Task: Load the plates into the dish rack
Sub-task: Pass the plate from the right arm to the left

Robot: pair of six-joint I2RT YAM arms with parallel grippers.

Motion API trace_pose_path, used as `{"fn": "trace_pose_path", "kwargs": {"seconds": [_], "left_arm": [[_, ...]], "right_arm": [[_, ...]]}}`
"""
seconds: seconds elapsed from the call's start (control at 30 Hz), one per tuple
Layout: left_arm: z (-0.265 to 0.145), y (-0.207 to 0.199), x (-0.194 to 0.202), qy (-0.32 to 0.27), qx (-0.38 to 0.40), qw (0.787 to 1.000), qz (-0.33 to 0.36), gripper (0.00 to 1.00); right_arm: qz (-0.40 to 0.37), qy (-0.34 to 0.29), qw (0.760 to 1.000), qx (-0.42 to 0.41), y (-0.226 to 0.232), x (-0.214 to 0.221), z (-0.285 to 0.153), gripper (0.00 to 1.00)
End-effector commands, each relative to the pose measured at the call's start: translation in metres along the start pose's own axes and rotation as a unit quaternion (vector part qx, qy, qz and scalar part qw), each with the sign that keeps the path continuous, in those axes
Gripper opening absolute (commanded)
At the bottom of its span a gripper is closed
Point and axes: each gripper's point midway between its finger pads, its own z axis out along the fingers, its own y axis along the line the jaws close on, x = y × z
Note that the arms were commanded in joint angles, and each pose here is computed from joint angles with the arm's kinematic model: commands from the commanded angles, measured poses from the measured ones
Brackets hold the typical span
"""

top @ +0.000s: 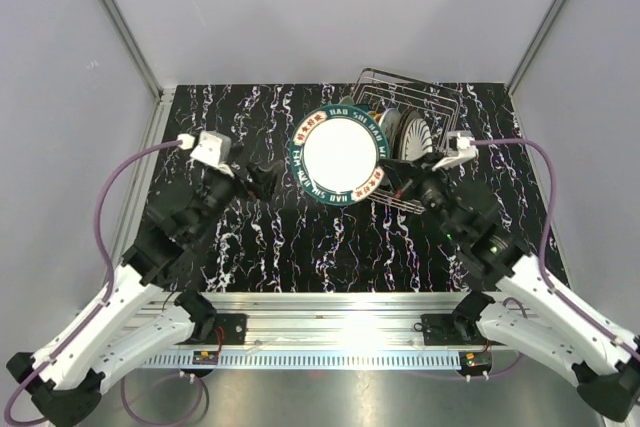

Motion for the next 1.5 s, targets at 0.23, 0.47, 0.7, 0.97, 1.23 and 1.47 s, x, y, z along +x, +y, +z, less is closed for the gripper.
{"fn": "trace_pose_path", "kwargs": {"seconds": [0.23, 0.47, 0.7, 0.97, 1.23, 1.47], "left_arm": [[0.013, -0.086, 0.031, 0.108, 0.221, 0.969, -0.036, 0.99], [0.026, -0.097, 0.056, 0.158, 0.246, 0.954, -0.061, 0.99], [0.041, -0.074, 0.073, 0.184, 0.177, 0.965, -0.056, 0.96], [0.052, -0.056, 0.083, 0.202, 0.124, 0.97, -0.061, 0.95], [0.039, -0.101, 0.063, 0.178, 0.267, 0.939, -0.121, 0.94], [0.024, -0.129, 0.055, 0.179, 0.359, 0.902, -0.156, 0.6]], "right_arm": [[-0.037, -0.05, 0.998, -0.026, -0.01, -0.009, -0.032, 0.0], [-0.035, -0.057, 0.997, -0.048, -0.004, -0.01, -0.037, 0.0], [-0.036, -0.073, 0.995, -0.054, -0.002, -0.021, -0.048, 0.0], [-0.034, -0.078, 0.995, -0.057, 0.0, -0.024, -0.053, 0.0], [-0.011, -0.071, 0.994, -0.08, 0.007, -0.015, -0.045, 0.0], [0.005, -0.06, 0.994, -0.096, 0.013, -0.004, -0.031, 0.0]]}}
